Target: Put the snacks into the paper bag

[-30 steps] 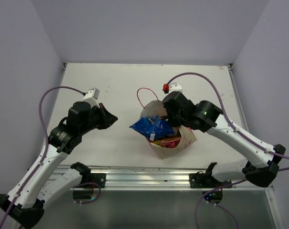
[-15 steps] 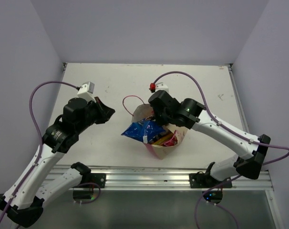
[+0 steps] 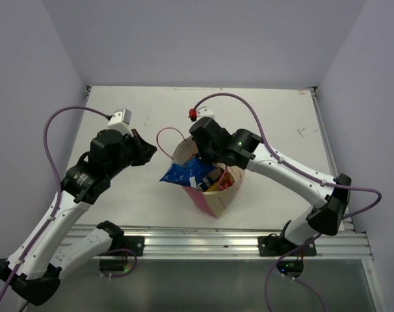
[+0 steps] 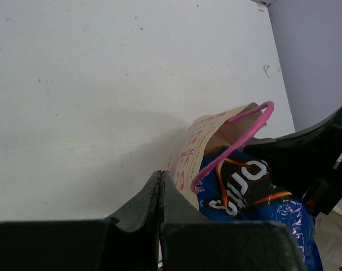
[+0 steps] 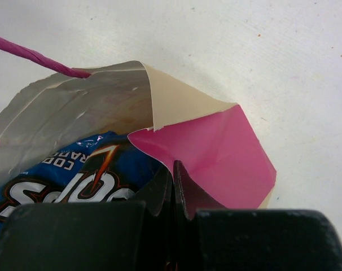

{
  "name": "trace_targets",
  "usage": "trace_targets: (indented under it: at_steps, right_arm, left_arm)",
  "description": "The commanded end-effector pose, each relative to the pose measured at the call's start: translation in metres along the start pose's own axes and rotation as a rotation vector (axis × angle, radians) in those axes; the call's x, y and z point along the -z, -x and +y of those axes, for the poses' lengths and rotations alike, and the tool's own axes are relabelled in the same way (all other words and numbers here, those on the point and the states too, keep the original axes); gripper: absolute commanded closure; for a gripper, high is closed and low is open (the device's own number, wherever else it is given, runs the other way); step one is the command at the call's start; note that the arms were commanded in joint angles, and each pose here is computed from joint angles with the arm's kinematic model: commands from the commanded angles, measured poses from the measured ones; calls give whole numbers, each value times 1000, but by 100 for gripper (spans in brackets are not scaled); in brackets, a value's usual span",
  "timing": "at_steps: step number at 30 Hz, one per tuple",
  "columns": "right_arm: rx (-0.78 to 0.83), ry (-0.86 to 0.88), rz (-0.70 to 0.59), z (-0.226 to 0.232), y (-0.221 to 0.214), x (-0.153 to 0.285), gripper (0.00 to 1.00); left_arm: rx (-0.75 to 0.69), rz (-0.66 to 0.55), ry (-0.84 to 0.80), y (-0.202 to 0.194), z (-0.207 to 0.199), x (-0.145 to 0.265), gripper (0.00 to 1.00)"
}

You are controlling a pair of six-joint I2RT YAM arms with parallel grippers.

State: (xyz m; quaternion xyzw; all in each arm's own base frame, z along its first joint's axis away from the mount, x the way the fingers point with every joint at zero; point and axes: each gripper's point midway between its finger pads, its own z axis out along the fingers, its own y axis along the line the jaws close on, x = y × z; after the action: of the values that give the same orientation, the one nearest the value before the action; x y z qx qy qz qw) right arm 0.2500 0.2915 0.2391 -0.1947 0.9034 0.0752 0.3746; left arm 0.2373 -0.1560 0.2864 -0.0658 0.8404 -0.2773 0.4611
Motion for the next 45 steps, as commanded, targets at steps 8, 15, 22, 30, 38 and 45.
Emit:
trace_targets:
  at_steps: [8, 15, 22, 30, 38, 45]
  right_arm:
    - [-15, -182, -67, -80, 31, -16, 98]
    - [-1, -278, -69, -107, 28, -8, 92]
    - [-65, -315, -141, -128, 33, 45, 47]
    - [-187, -397, -336, -171, 57, 146, 38]
    - [-230, -492, -285, -185, 60, 170, 31]
    - [-240, -527, -308, -189, 66, 167, 37]
  left_arm:
    - [-26, -55, -28, 21, -13, 3, 100]
    - [-48, -64, -45, 26, -18, -5, 100]
    - [-74, -64, -61, 27, -22, -17, 100]
    - [-80, -52, -91, 27, -30, -32, 100]
    - [-137, -111, -68, 51, -35, -33, 100]
    - [-205, -169, -20, 79, -39, -33, 100]
